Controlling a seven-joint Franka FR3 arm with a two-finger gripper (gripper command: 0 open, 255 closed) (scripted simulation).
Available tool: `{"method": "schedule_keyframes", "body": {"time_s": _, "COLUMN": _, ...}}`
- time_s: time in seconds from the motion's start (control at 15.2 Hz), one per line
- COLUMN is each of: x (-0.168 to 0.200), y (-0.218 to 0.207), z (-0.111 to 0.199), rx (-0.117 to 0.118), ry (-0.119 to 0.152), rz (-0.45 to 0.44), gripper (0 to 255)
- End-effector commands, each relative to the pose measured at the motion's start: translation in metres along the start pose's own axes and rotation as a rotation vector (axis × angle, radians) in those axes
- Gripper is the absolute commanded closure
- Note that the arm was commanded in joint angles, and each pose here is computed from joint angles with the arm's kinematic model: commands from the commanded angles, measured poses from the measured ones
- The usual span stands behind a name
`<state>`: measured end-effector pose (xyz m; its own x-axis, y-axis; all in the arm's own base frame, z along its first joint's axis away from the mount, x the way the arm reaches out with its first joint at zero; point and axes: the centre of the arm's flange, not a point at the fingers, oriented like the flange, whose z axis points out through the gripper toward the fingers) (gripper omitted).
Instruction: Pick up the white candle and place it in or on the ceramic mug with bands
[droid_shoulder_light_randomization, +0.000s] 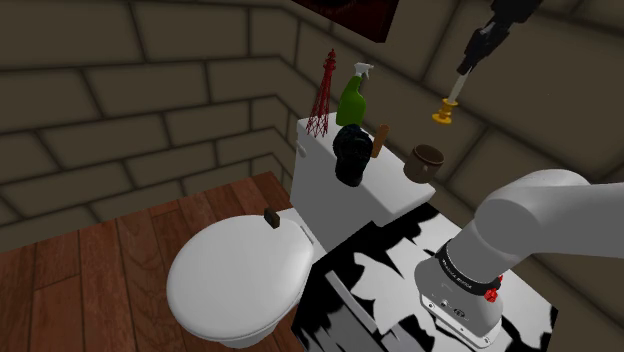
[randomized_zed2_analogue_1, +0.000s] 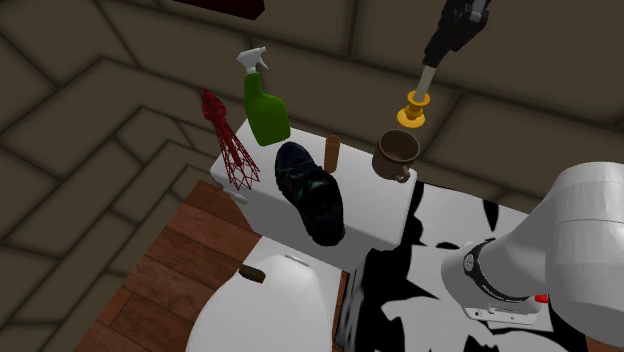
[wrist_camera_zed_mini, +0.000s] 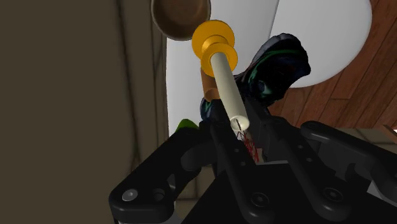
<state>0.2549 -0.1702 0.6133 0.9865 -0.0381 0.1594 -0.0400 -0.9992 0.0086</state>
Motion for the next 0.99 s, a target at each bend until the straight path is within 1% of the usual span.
{"method": "schedule_keyframes", "body": {"time_s": 0.0, "x": -0.017, "y": 0.019, "z": -0.013, "rx": 0.001, "ry": -0.001, "rz": -0.001, "gripper": 255}}
{"method": "schedule_keyframes", "body": {"time_s": 0.07, "x": -0.023, "y": 0.025, "z": -0.018, "rx": 0.001, "ry": -0.001, "rz": -0.001, "gripper": 255}}
{"method": "schedule_keyframes", "body": {"time_s": 0.92, "x": -0.034, "y": 0.024, "z": 0.05, "rx": 0.001, "ry": -0.001, "rz": -0.001, "gripper": 255}}
